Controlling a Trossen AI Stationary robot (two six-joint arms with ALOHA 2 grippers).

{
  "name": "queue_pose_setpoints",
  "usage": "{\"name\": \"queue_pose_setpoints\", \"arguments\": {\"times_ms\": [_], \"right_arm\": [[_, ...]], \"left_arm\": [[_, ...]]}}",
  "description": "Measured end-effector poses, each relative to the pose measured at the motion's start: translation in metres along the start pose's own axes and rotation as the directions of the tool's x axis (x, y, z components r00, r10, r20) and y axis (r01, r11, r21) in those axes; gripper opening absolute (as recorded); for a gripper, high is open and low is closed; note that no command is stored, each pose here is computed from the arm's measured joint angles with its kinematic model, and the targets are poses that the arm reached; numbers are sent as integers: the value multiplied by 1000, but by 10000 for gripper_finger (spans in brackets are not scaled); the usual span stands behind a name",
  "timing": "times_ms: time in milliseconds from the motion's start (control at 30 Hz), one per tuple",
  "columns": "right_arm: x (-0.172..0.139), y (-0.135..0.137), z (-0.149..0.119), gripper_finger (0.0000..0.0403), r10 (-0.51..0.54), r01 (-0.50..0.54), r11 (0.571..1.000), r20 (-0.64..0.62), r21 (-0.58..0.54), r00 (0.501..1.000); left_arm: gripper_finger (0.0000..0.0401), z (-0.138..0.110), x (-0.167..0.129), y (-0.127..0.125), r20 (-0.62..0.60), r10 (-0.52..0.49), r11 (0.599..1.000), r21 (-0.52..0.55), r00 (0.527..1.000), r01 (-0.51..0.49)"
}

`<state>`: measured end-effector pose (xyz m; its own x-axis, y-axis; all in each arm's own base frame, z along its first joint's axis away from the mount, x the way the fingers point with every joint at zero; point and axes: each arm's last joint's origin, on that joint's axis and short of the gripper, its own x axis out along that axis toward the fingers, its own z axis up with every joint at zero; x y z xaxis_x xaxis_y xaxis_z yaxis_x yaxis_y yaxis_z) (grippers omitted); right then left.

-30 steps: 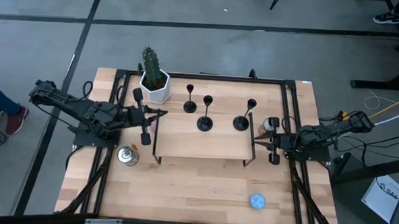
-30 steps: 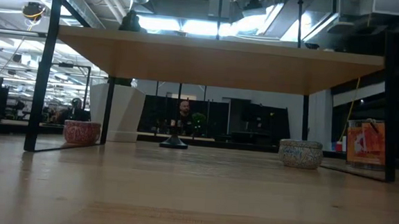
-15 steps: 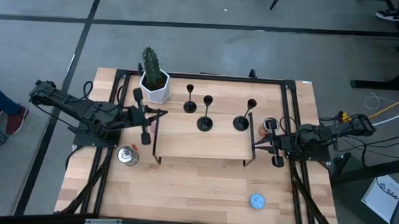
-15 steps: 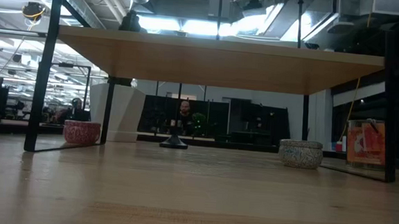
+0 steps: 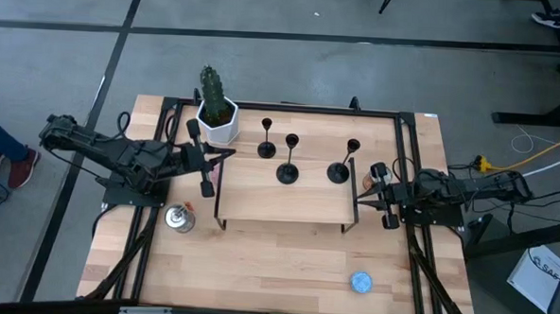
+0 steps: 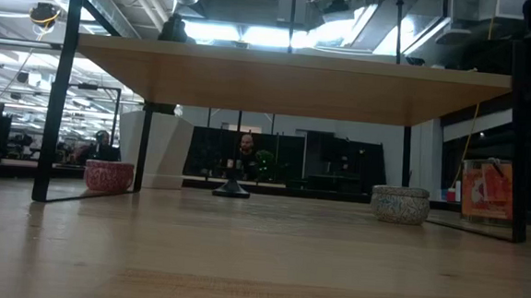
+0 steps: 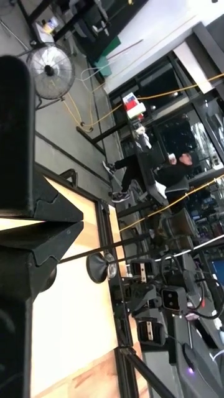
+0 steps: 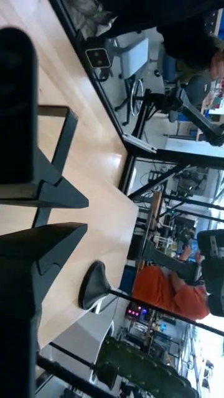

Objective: Pick & Place candle stick holders
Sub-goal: Put the black candle holder on the shelf

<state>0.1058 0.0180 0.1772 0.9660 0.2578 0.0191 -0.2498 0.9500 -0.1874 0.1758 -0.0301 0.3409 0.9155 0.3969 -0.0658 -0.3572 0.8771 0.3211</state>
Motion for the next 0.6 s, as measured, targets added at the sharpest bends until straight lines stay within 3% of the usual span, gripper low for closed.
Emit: {"name": "queue_pose_setpoints", "arguments": {"times_ms": [233,600], "right_arm": [[0,-5,1,53,-89,90,995,4,-34,996],[0,-5,-1,53,-99,99,994,-15,-40,995]], "left_arm": [[4,0,0,0,-1,1,1000,0,1000,-1],[4,-1,0,0,-5,0,1000,7,1000,0]]}}
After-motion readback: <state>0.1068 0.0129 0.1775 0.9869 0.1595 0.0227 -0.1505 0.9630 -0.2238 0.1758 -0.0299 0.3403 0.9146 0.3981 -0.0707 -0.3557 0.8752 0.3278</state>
